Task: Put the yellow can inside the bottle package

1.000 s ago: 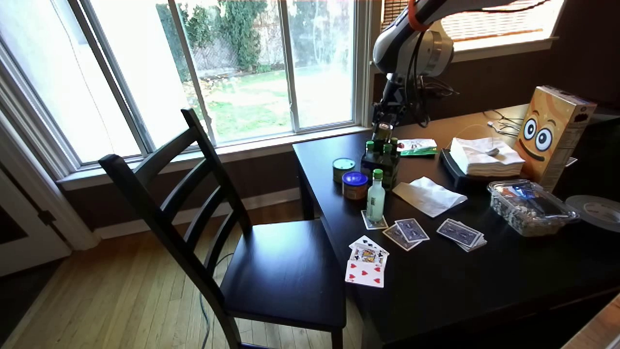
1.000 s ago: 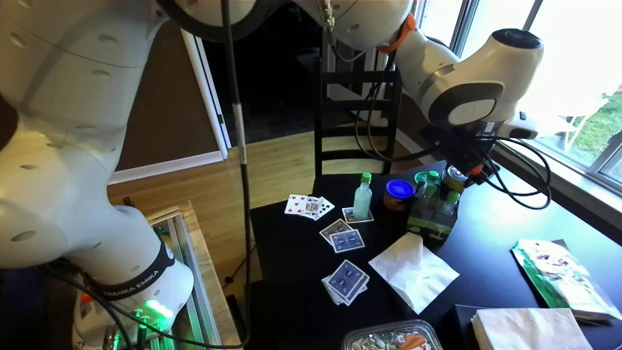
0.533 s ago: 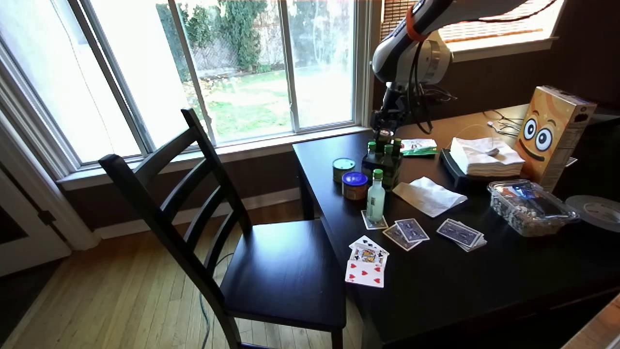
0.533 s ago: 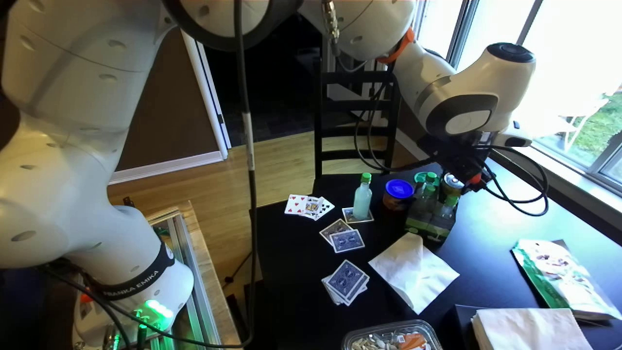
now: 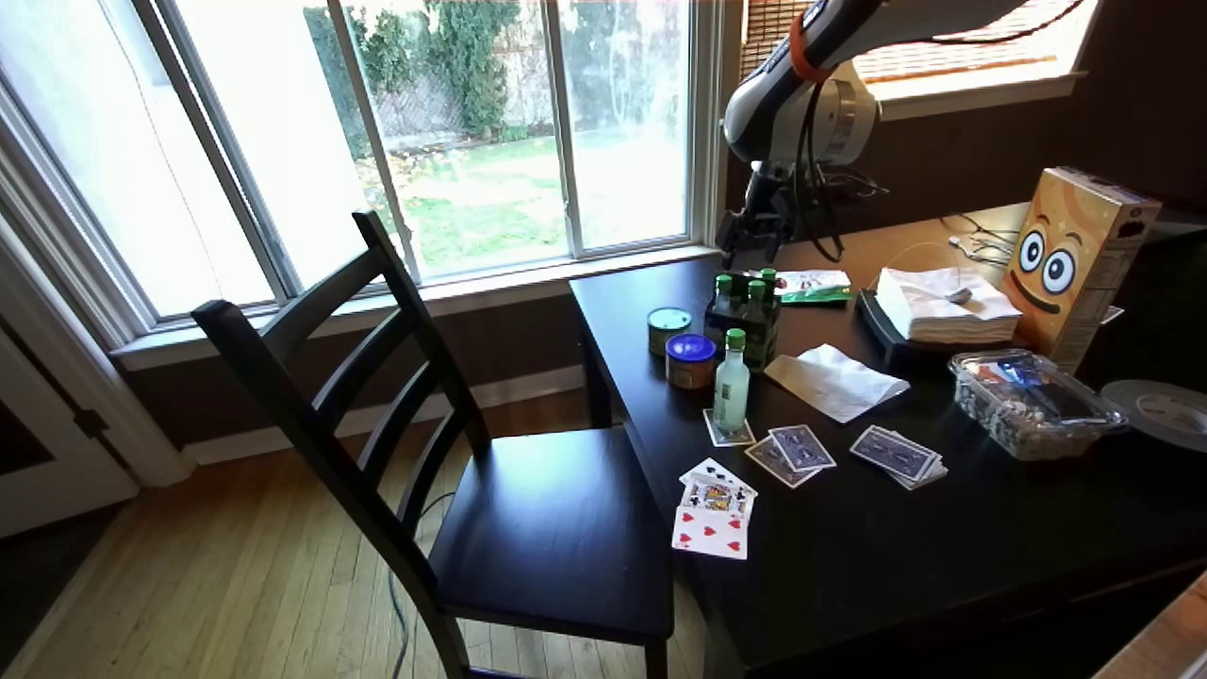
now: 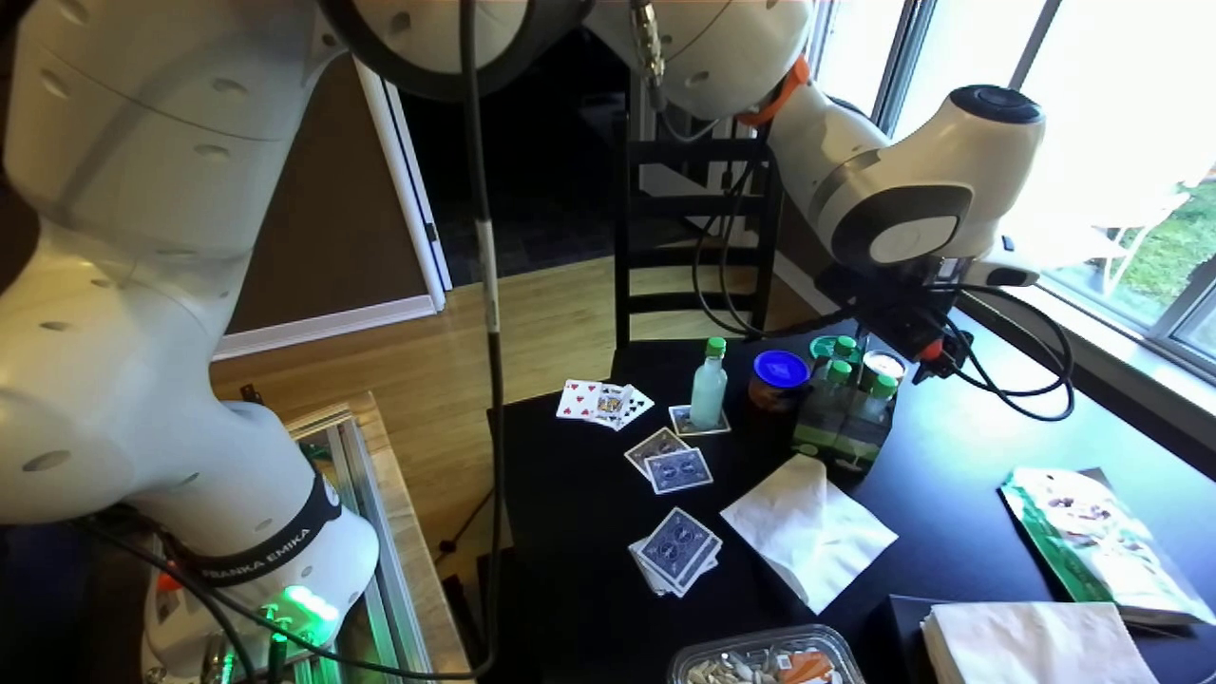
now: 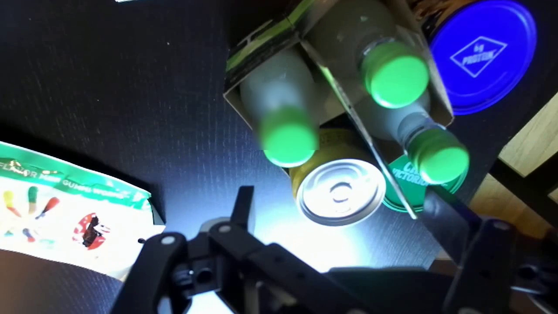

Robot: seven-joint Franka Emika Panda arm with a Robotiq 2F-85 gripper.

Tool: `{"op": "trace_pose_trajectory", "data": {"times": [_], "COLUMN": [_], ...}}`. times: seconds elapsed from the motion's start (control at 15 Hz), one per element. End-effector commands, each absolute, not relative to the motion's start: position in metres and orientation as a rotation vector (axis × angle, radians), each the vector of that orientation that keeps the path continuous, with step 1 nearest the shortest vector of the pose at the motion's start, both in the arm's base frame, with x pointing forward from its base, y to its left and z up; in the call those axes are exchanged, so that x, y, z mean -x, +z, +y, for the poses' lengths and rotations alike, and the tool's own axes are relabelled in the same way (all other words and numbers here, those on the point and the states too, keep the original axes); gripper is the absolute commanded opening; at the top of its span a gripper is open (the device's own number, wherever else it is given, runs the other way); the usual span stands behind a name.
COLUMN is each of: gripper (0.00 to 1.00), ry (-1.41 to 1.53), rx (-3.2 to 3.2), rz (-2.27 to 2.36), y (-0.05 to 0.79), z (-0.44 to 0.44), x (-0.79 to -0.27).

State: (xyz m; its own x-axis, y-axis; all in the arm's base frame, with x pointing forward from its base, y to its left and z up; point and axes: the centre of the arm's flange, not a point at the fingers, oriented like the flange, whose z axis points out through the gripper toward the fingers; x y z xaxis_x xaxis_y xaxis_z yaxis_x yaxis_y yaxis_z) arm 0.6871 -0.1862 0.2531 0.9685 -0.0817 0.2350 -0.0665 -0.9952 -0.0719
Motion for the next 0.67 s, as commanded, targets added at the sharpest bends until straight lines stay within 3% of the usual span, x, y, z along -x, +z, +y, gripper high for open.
{"op": "trace_pose_trajectory", "data": {"times": [0.0, 0.6], "gripper": [1.00, 1.00], "ry": [-0.340, -0.375], "rx": [3.083, 3.175], "rz": [0.154, 0.299], "y": [0.276, 0.393], "z": [-0.177, -0.185], "x": [-0.668, -0.570]}}
